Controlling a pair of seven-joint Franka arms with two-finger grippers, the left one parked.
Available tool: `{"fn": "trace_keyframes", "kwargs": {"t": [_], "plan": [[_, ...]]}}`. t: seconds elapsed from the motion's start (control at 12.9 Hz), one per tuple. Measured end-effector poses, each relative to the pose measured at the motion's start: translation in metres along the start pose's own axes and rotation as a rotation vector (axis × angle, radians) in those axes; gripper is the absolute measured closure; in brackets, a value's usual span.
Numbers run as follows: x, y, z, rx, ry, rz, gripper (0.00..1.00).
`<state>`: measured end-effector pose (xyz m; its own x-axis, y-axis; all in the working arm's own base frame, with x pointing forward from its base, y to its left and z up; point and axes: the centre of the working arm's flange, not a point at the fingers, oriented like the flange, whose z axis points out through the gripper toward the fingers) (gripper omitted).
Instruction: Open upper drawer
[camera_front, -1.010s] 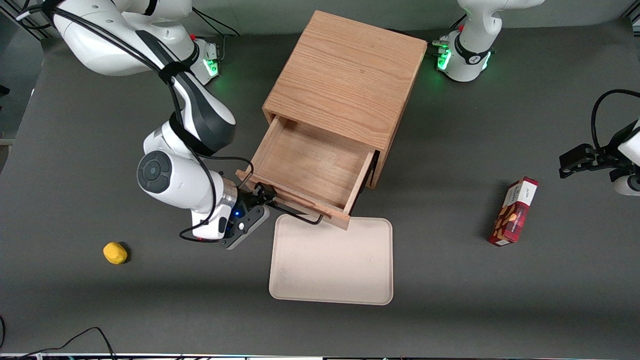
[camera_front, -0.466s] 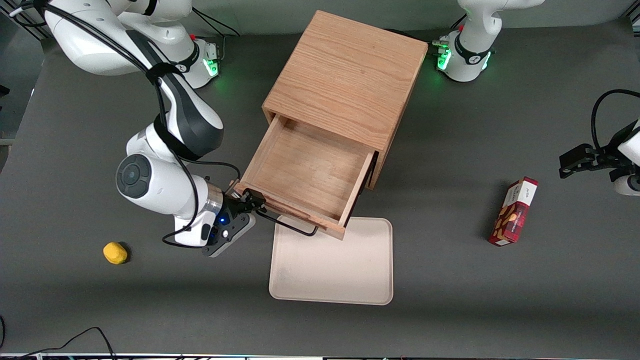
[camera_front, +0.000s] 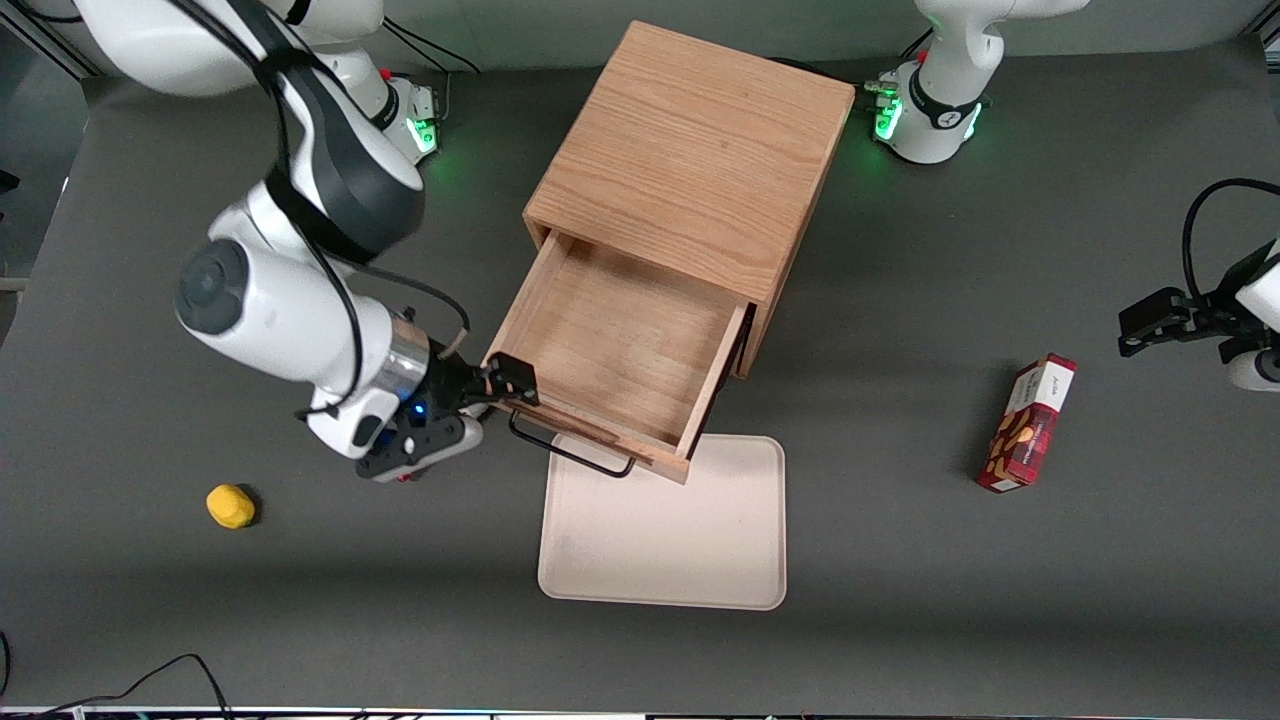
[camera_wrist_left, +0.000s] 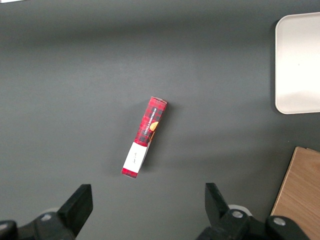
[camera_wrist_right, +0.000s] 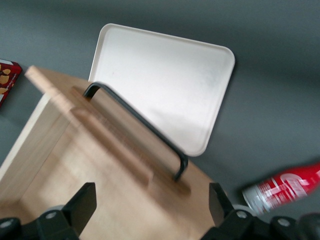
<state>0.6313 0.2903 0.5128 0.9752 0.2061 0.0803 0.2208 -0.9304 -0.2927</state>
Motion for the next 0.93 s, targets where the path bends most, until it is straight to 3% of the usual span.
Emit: {"fn": "trace_keyframes", "kwargs": {"t": [0.23, 0.39, 0.62, 0.93], "plan": [[-0.045, 0.009, -0.09, -0.176, -0.041, 0.019, 0.0], [-0.07, 0.056, -0.154, -0.255, -0.025, 0.133, 0.0], [-0.097, 0.142, -0.226, -0.299, 0.064, 0.315, 0.0], [-0.132, 0.211, -0.245, -0.316, 0.128, 0.379, 0.0]]}}
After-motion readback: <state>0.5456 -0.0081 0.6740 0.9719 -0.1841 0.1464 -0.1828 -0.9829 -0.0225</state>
